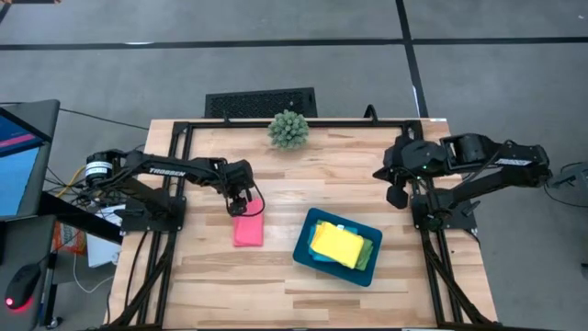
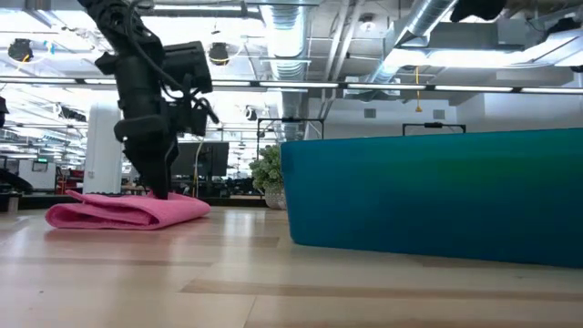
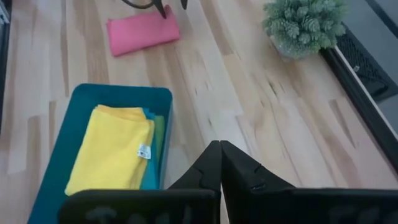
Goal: Fold microfiber towels
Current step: Stack the folded pink microfiber cloth into the blue bin
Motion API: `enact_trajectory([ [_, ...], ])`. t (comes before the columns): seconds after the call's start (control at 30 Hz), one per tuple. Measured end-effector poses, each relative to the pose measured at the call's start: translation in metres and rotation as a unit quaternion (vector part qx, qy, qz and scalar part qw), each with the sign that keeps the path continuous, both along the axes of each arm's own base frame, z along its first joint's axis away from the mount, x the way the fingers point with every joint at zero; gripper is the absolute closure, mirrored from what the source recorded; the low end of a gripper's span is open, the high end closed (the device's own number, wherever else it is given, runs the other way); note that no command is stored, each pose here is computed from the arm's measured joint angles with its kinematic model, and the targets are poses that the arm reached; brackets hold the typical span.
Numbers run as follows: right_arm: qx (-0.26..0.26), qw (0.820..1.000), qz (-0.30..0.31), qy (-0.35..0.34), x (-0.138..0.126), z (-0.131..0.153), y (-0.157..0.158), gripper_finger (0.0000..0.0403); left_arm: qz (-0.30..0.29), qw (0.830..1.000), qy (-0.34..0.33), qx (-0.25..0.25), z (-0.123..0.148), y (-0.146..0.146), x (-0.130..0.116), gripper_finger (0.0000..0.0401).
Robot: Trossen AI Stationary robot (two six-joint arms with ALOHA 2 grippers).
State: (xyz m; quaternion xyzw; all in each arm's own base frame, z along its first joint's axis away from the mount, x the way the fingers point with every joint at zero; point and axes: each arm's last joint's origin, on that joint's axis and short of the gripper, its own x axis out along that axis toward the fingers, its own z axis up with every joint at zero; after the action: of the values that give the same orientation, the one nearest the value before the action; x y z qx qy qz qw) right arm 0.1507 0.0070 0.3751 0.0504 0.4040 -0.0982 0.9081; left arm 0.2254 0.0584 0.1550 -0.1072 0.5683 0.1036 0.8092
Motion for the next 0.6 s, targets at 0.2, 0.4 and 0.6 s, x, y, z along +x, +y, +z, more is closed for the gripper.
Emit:
enact_trajectory([
  [0.2, -0.001, 1.0, 0.0, 0.011, 0.003, -0.01, 0.0, 0.0375, 0.011, 1.0, -0.003, -0.01, -0.01, -0.003, -0.005, 0.0135],
  [0.4, 0.003, 1.0, -0.001, 0.008, 0.004, -0.011, 0.001, 0.0374, 0.013, 0.999, 0.022, -0.021, -0.031, -0.011, -0.001, 0.0153],
  [0.6, 0.01, 1.0, -0.006, 0.009, 0.004, -0.012, 0.001, 0.0374, 0.02, 0.999, 0.049, -0.008, -0.035, -0.018, 0.011, 0.0203],
])
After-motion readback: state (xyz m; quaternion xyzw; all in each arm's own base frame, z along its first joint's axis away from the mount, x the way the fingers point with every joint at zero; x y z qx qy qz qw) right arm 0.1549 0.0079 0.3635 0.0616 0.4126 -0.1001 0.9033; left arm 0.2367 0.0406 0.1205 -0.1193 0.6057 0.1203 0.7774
